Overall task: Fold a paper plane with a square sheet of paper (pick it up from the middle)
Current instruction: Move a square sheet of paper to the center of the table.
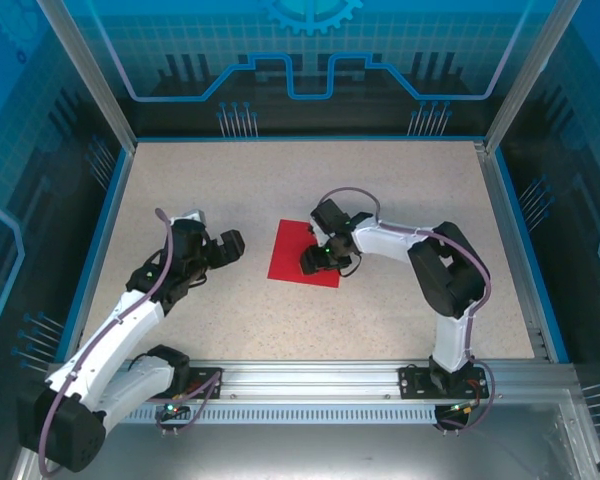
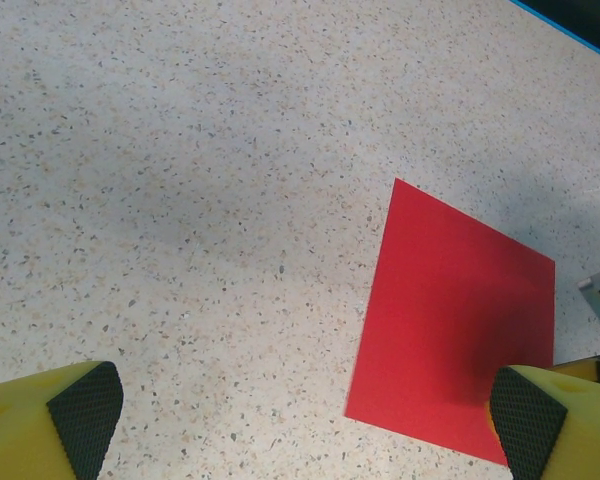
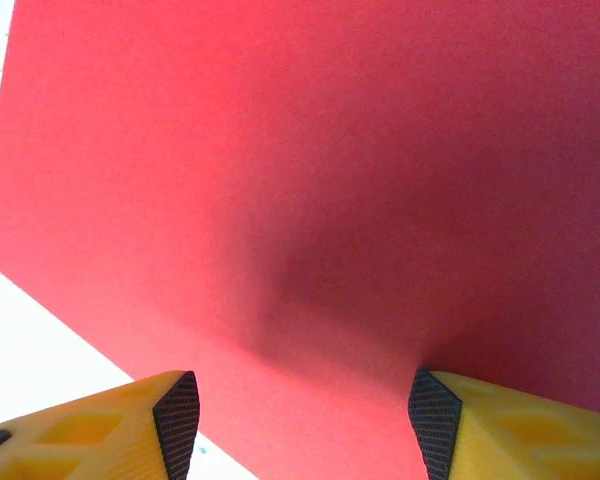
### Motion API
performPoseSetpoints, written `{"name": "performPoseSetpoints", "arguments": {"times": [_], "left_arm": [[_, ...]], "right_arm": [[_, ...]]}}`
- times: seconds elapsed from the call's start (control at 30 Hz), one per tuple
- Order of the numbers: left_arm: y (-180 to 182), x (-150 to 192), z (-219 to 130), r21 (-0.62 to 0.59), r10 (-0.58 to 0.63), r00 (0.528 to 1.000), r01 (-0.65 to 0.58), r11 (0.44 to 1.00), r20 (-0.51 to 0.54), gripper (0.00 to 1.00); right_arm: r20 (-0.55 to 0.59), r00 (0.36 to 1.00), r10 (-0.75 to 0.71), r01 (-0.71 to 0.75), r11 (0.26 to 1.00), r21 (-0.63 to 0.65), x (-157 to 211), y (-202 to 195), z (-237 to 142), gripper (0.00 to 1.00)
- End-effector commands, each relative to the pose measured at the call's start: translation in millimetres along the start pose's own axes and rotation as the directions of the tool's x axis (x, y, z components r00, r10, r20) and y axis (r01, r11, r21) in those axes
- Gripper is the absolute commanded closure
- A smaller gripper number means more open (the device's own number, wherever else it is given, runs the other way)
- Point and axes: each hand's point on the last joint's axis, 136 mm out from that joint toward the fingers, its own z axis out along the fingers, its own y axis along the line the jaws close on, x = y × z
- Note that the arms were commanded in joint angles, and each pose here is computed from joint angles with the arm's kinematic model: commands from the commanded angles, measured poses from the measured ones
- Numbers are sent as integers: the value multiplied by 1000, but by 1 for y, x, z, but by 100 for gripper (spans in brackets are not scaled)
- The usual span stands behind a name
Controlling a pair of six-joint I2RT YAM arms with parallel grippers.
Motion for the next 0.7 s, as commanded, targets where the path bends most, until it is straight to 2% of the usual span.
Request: {"name": "performPoseSetpoints", "arguments": {"times": [0.0, 0.13, 0.3, 0.47, 0.67], "left_arm": [[1, 3, 6, 10, 18, 1000, -18, 1000, -3, 1], [2, 1, 8, 0, 12, 1000, -12, 1000, 0, 1], [2, -4, 7, -16, -9, 1000, 9, 1000, 11, 2], [0, -11, 8, -14, 14, 999, -13, 1000, 42, 1], [-8, -13, 9, 39, 15, 998, -18, 999, 62, 1]], "right_arm": [[-35, 999, -37, 38, 999, 17, 1, 2, -13, 37], [32, 999, -15, 16, 999, -35, -24, 38, -16, 36], [55, 997, 59, -54, 995, -88, -35, 66, 2, 37], [10, 996, 91, -89, 990, -112, -19, 67, 21, 38], [-61, 995, 73, -77, 995, -64, 16, 47, 30, 38]]}}
